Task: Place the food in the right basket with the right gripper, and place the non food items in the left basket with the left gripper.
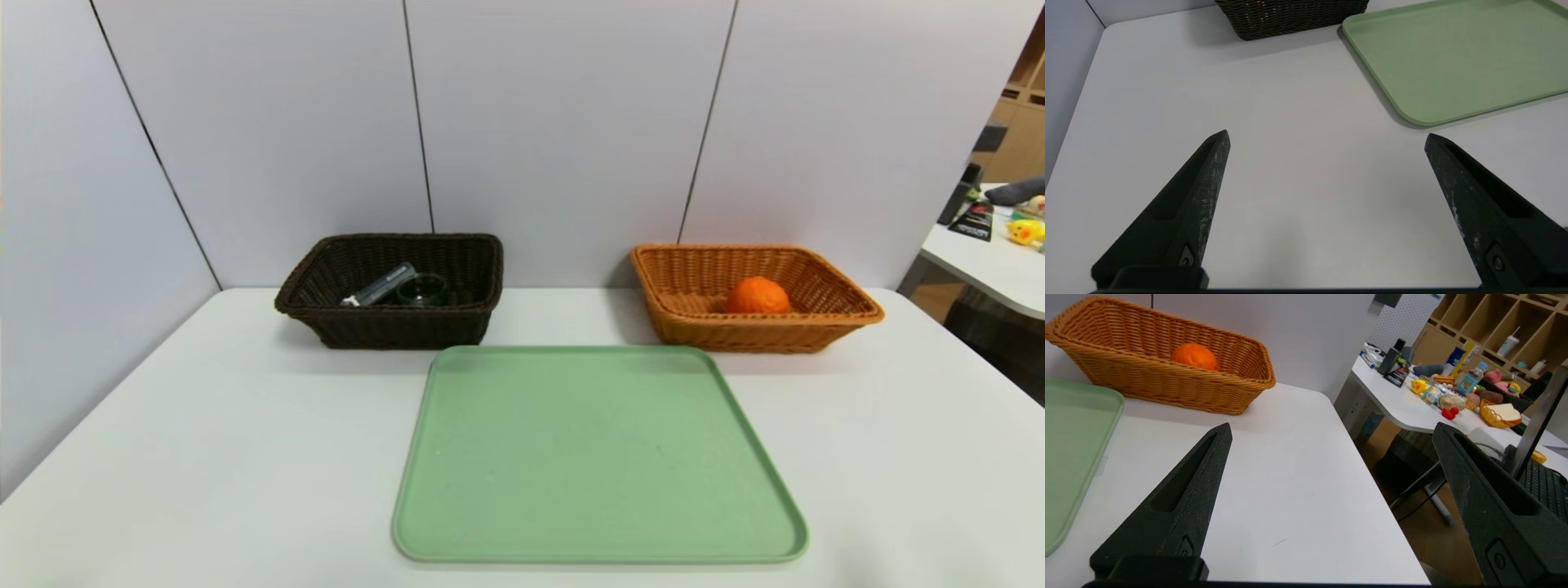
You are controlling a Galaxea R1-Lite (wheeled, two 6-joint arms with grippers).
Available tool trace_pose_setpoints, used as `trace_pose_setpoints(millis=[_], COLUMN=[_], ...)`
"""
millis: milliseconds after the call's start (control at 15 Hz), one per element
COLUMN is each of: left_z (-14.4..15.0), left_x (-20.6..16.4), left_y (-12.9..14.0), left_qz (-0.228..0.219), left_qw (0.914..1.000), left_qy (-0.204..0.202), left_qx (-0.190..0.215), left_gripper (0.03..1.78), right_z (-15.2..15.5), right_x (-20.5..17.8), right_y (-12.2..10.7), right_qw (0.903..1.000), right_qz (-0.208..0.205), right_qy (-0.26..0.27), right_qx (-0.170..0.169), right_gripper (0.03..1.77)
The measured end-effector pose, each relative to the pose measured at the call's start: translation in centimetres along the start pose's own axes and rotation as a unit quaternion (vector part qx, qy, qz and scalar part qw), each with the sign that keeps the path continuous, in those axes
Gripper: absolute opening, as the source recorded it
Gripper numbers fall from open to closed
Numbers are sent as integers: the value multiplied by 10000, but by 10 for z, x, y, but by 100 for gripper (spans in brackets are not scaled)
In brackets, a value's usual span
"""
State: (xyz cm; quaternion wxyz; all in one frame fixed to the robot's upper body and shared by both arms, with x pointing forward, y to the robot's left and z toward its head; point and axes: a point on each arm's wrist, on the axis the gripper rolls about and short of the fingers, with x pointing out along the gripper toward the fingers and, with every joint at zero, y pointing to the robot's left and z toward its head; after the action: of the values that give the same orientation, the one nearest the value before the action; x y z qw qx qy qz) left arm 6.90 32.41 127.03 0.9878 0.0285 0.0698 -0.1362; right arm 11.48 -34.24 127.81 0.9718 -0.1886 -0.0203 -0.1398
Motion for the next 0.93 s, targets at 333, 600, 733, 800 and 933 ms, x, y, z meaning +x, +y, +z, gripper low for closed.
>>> trace_pose_setpoints(millis=[333,600,733,800,933], left_z=[-6,-12,-15,-18,-21], left_x=[-3,-3,-4,-4,-5], left_y=[0,-1,-1,-2,-2], left_qz=[-204,-211,-205,-202,-201], left_qw=[9998,9998,9998,9998,9998], left_qy=[37,22,4,-6,-47], left_qx=[-19,-37,-42,-39,-27], left_gripper=[169,169,169,169,169], right_z=[0,0,-4,-6,-10], right_x=[-3,-6,-9,-11,-14], right_y=[-1,-2,-1,-1,-1], right_qw=[10000,9999,9998,9998,9996], right_qz=[12,-46,-67,-98,-168], right_qy=[-78,-159,-179,-183,-209], right_qx=[17,50,56,57,68], right_gripper=[169,169,169,169,169])
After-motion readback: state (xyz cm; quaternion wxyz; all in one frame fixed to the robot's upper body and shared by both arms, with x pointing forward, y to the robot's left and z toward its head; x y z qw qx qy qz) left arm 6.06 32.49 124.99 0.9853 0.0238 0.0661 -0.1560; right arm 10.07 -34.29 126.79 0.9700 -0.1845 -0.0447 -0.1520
